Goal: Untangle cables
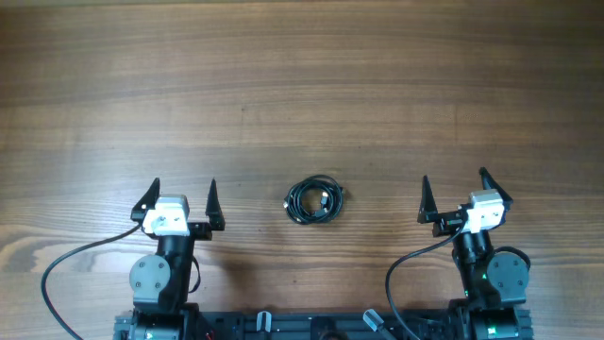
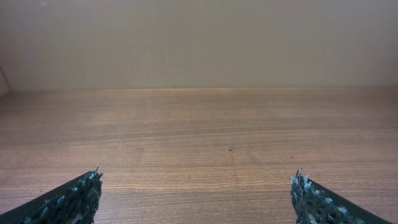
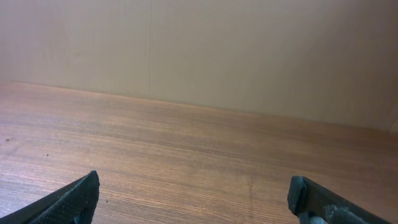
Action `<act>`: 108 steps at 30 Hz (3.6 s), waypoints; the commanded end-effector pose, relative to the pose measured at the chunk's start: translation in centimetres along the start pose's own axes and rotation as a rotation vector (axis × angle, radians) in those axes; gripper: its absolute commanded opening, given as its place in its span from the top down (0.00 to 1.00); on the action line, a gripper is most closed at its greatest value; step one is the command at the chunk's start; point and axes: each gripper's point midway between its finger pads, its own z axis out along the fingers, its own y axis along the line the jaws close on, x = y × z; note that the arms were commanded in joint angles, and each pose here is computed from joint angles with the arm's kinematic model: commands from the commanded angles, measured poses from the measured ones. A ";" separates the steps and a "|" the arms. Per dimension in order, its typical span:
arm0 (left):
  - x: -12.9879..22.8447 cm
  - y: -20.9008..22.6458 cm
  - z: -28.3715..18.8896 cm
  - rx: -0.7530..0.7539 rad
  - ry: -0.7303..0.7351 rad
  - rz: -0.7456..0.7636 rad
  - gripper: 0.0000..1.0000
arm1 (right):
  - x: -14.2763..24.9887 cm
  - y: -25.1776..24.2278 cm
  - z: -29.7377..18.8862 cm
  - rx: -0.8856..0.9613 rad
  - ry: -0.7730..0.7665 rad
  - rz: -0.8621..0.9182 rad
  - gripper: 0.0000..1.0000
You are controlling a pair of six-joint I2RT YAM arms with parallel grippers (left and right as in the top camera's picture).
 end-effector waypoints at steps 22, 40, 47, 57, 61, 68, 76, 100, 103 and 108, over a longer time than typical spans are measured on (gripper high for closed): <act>0.3 -0.1 0.1 0.007 0.004 0.001 0.00 | -0.2 0.0 -0.1 0.000 -0.011 -0.012 0.00; 0.3 -0.1 0.1 0.007 0.005 0.001 0.00 | -0.2 0.0 -0.1 0.001 -0.011 -0.012 0.00; 0.3 -0.1 0.1 0.007 0.005 0.001 0.00 | -0.2 0.0 -0.1 0.000 -0.011 -0.012 0.00; 0.3 -0.1 0.1 0.007 0.005 0.001 0.00 | -0.2 0.0 -0.1 0.000 -0.011 -0.012 0.00; 0.3 -2.3 -0.1 0.132 0.011 -0.102 0.00 | -0.2 0.0 -0.1 0.000 -0.011 -0.012 0.00; -0.1 -7.8 -1.6 0.448 0.166 -0.742 0.00 | -0.2 0.0 -0.1 0.001 -0.011 -0.012 0.00; -7.7 -9.9 -4.4 0.695 -0.065 -0.652 0.00 | -0.2 0.0 -0.1 0.001 -0.011 -0.012 0.00; -8.2 -10.2 0.9 0.241 1.057 -0.627 0.00 | -0.2 0.0 -0.1 0.001 -0.011 -0.012 0.00; -6.3 -11.6 0.6 0.277 1.196 -0.676 0.00 | -0.2 0.0 -0.1 0.000 -0.011 -0.012 0.00; -3.4 -16.2 -0.6 0.379 1.376 -0.591 0.00 | -0.2 0.0 -0.1 0.001 -0.011 -0.012 0.00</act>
